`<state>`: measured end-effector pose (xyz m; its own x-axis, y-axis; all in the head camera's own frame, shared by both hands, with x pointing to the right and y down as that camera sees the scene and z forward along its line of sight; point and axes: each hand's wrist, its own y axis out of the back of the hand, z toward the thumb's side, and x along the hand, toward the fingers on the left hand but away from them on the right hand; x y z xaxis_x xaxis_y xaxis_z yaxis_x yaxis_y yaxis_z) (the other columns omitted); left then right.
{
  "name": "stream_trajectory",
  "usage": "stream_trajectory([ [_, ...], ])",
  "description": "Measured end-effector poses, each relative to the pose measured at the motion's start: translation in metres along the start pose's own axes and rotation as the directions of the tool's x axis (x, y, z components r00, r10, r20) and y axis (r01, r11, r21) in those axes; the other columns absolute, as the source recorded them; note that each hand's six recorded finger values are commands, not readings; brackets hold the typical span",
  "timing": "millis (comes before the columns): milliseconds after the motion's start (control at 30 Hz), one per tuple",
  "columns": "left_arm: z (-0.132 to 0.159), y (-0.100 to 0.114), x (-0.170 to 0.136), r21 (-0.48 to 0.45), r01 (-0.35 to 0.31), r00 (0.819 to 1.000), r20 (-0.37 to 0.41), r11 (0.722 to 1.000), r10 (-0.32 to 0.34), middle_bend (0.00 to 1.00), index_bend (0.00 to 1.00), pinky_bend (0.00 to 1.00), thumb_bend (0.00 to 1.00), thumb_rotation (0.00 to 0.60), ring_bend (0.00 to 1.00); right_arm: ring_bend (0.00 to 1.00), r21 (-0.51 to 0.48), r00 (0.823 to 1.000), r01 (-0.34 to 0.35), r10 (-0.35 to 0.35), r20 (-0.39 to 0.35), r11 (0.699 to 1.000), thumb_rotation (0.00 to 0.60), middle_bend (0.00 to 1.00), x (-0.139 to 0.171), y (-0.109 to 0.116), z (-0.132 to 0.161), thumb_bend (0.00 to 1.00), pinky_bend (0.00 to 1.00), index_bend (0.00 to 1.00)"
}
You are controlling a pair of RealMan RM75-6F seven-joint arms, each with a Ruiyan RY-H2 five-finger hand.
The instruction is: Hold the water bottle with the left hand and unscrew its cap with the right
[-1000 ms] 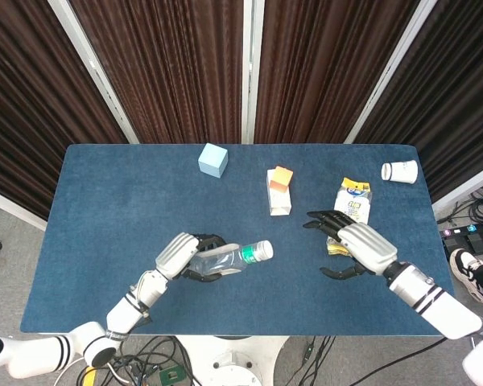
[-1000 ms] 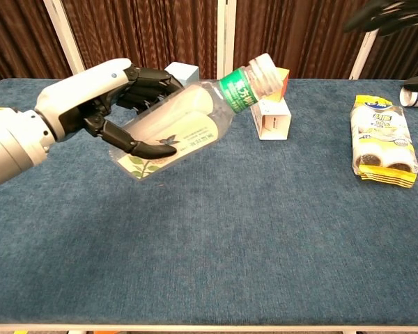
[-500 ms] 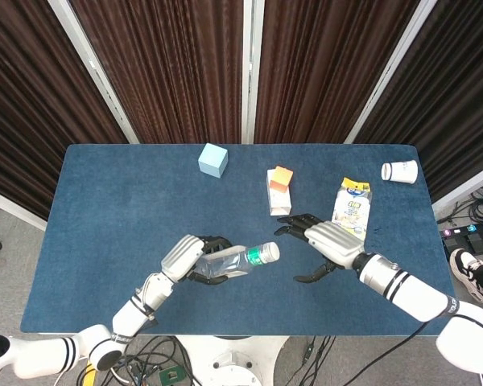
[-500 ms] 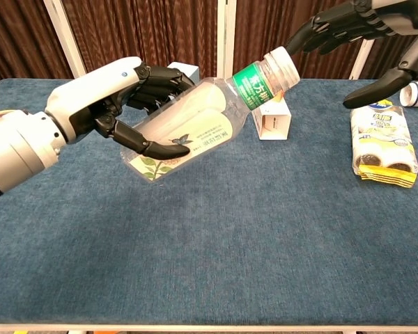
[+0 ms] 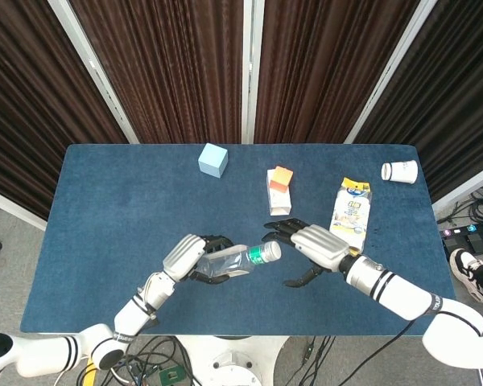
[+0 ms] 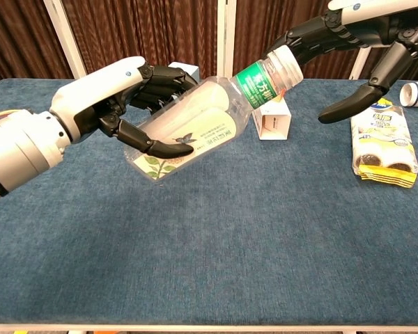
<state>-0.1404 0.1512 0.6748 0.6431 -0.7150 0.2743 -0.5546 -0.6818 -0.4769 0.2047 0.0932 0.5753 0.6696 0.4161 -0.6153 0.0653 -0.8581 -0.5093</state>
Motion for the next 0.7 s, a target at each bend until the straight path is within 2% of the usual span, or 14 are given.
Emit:
stream_trajectory([
  [500, -0.004, -0.001, -0.001, 0.007, 0.007, 1.000, -0.010, 1.000, -0.007, 0.58, 0.57, 0.63, 0.48, 0.600, 0.49, 0.00, 0.014, 0.999, 0.026, -0.026, -0.031, 1.000, 0.499, 0.03, 0.005, 0.006, 0.008, 0.10, 0.00, 0.18],
  [700, 0.000, 0.002, -0.002, 0.016, -0.001, 1.000, 0.006, 1.000, 0.001, 0.58, 0.57, 0.63, 0.48, 0.600, 0.49, 0.00, 0.011, 1.000, 0.020, -0.020, 0.009, 1.000, 0.498, 0.03, 0.008, 0.004, -0.003, 0.10, 0.00, 0.18],
])
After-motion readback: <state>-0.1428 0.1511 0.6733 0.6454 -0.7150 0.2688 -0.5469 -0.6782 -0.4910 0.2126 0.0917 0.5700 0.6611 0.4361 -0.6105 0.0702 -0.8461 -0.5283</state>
